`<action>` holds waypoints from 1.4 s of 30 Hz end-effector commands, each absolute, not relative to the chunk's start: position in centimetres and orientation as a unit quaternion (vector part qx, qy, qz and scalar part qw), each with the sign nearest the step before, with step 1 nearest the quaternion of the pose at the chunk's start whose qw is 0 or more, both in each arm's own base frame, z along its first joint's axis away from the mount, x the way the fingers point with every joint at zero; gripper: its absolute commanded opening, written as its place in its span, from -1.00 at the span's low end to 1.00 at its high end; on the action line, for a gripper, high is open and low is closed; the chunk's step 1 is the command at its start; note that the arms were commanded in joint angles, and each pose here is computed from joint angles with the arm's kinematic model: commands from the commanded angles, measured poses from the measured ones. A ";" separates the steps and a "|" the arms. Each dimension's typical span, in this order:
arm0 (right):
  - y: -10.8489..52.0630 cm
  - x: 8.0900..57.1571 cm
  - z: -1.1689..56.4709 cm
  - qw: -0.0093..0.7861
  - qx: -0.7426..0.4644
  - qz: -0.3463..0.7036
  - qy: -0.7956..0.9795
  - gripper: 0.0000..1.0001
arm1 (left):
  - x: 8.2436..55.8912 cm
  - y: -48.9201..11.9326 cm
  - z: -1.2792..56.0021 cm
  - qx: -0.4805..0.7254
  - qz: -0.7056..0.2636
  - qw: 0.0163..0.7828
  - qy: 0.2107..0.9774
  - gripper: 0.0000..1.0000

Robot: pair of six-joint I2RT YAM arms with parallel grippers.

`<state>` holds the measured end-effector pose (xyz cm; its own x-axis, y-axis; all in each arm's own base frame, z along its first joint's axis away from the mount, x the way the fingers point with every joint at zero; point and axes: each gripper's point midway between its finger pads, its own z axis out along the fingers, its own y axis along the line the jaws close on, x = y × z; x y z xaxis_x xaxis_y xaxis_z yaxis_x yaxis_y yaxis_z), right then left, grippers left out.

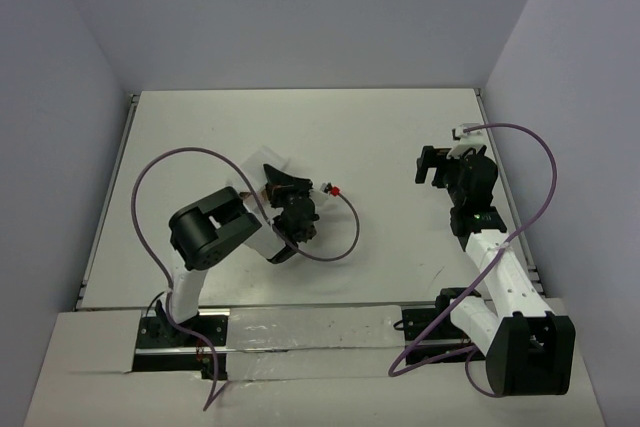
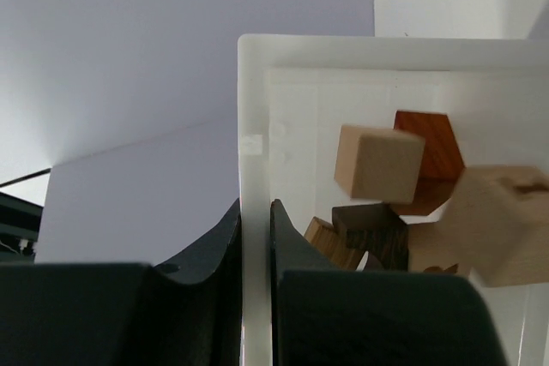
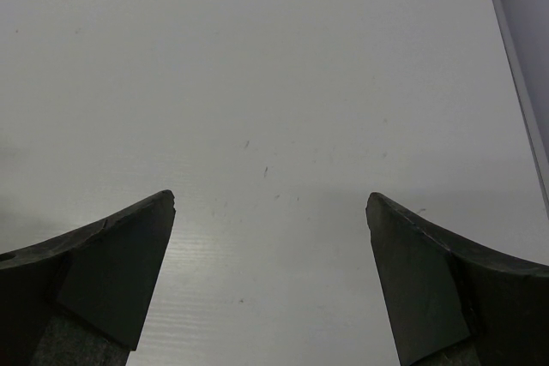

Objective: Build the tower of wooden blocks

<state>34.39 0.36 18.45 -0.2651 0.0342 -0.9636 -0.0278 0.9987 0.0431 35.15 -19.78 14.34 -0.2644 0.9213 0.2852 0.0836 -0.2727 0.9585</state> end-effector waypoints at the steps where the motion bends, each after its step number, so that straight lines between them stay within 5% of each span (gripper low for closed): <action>1: 0.1 35.1 22.0 0.642 0.006 0.025 0.767 0.99 | 33.2 -19.0 19.6 0.320 0.569 0.507 0.563 -1.00; 16: 0.0 35.0 22.2 0.644 0.007 0.023 0.765 0.99 | 31.9 -22.5 16.1 0.393 0.581 0.476 0.531 -1.00; 42: -0.1 34.8 22.0 0.641 0.016 0.032 0.767 0.99 | 32.8 -18.6 20.0 0.350 0.597 0.469 0.549 -1.00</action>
<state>34.32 0.29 18.66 -0.2601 0.0548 -0.9640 -0.0232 0.9977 0.0630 33.76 -20.25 13.55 -0.2609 0.8607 0.4371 0.1276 -0.4181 0.8994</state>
